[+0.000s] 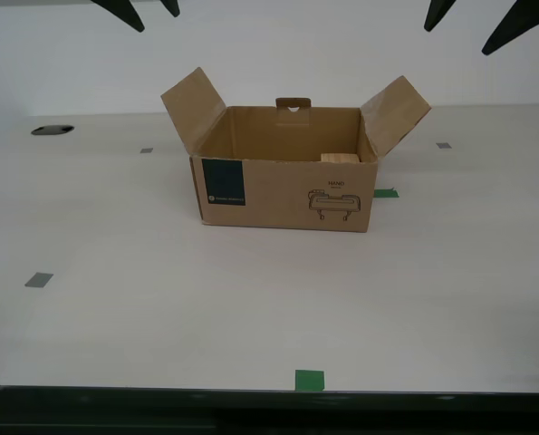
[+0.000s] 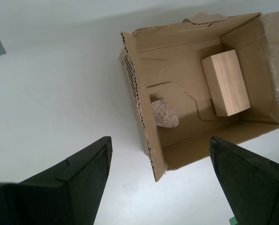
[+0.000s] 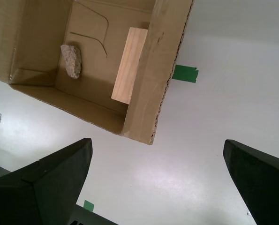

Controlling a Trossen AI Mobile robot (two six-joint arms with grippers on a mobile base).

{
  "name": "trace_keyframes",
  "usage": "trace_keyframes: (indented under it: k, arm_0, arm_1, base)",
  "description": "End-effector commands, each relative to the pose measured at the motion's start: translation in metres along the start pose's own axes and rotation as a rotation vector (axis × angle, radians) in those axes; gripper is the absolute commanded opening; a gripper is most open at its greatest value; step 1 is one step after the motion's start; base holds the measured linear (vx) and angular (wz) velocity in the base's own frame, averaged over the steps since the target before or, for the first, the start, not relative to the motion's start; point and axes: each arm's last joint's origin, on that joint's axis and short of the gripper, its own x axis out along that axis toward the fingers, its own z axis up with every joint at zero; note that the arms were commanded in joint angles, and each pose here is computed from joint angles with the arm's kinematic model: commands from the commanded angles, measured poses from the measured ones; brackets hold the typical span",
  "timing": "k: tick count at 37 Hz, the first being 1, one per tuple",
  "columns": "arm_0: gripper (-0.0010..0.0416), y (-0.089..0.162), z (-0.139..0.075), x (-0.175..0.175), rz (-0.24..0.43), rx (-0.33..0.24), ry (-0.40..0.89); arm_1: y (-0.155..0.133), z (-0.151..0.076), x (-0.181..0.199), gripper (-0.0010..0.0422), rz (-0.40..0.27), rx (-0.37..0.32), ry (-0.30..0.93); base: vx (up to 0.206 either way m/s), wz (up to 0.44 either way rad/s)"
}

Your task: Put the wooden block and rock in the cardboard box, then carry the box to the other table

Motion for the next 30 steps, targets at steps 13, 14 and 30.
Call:
trace_keyframes:
  k: [13, 14, 30]
  arm_0:
    - [0.039, -0.017, -0.006, 0.045, -0.001, 0.044, 0.013]
    - [0.039, -0.018, -0.005, 0.049, 0.0, 0.044, 0.012]
    - [0.039, -0.028, 0.017, 0.091, 0.111, 0.074, 0.005]
  arm_1:
    - [0.014, -0.014, 0.049, 0.0281, -0.004, -0.021, -0.012]
    - [0.014, -0.014, 0.051, 0.0281, -0.005, -0.026, -0.015]
    - [0.016, -0.013, 0.057, 0.0281, -0.006, -0.033, -0.037]
  base:
    - [0.0, 0.0]
    - [0.0, 0.0]
    - [0.0, 0.0]
